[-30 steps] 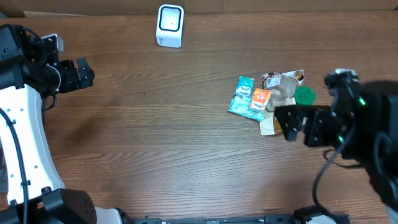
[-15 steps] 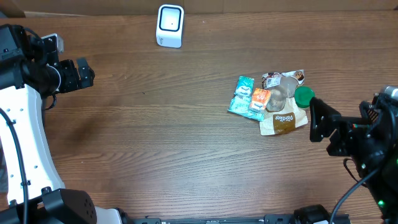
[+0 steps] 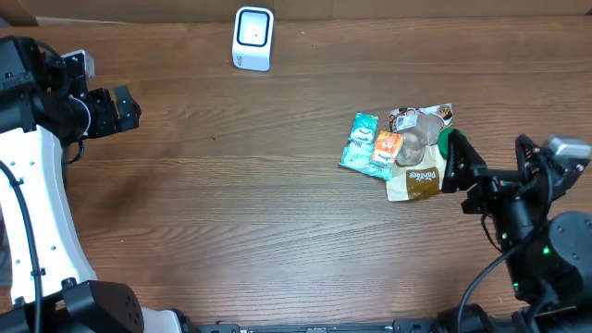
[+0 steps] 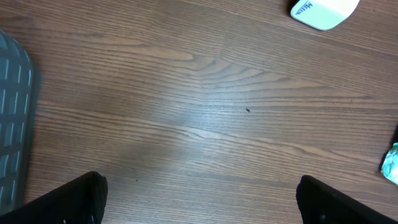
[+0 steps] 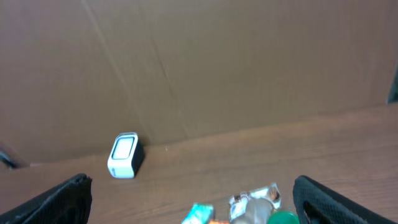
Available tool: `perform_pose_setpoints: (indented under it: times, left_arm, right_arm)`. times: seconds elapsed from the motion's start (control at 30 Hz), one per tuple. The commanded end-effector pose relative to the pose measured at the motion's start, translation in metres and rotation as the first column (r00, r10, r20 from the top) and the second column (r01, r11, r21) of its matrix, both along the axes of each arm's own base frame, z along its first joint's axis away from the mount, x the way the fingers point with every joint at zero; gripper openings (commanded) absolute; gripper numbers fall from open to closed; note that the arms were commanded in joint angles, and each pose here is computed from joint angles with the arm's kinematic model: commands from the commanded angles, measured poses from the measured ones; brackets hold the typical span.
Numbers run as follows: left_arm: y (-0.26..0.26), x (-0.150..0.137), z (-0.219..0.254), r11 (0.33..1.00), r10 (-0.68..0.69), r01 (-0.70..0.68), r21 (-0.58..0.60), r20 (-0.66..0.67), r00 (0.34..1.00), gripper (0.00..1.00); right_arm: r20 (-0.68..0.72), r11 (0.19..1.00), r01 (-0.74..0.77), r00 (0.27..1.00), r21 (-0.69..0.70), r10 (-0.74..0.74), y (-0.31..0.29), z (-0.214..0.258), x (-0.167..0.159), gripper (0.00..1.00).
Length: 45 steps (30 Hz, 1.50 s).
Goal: Scan the item barcode
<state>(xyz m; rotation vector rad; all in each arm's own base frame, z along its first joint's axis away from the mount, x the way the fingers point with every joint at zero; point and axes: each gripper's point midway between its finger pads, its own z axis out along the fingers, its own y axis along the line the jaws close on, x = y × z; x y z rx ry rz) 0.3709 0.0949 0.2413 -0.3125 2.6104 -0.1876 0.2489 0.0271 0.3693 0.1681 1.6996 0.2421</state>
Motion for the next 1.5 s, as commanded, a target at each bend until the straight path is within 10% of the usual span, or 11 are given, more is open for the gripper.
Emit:
perform_pose_setpoints:
  times: [0.0, 0.8, 1.47]
  left_arm:
    - [-0.001, 0.000, 0.003, 1.000, -0.027, 0.026, 0.014, 0.013, 1.000, 1.00]
    - [-0.001, 0.000, 0.003, 1.000, -0.027, 0.026, 0.014, 0.013, 1.000, 1.00]
    - [-0.001, 0.000, 0.003, 1.000, -0.027, 0.026, 0.014, 0.013, 1.000, 1.00]
  right_arm:
    - [0.038, 0.999, 0.032, 0.999, 0.007, -0.032, -0.007, -0.013, 0.000, 1.00]
    - [0.348, 0.995, 0.064, 0.933, 0.076, -0.086, -0.021, -0.125, -0.007, 1.00]
    - [0.123, 0.997, 0.069, 0.990, 0.029, -0.072, -0.018, -0.195, -0.003, 1.00]
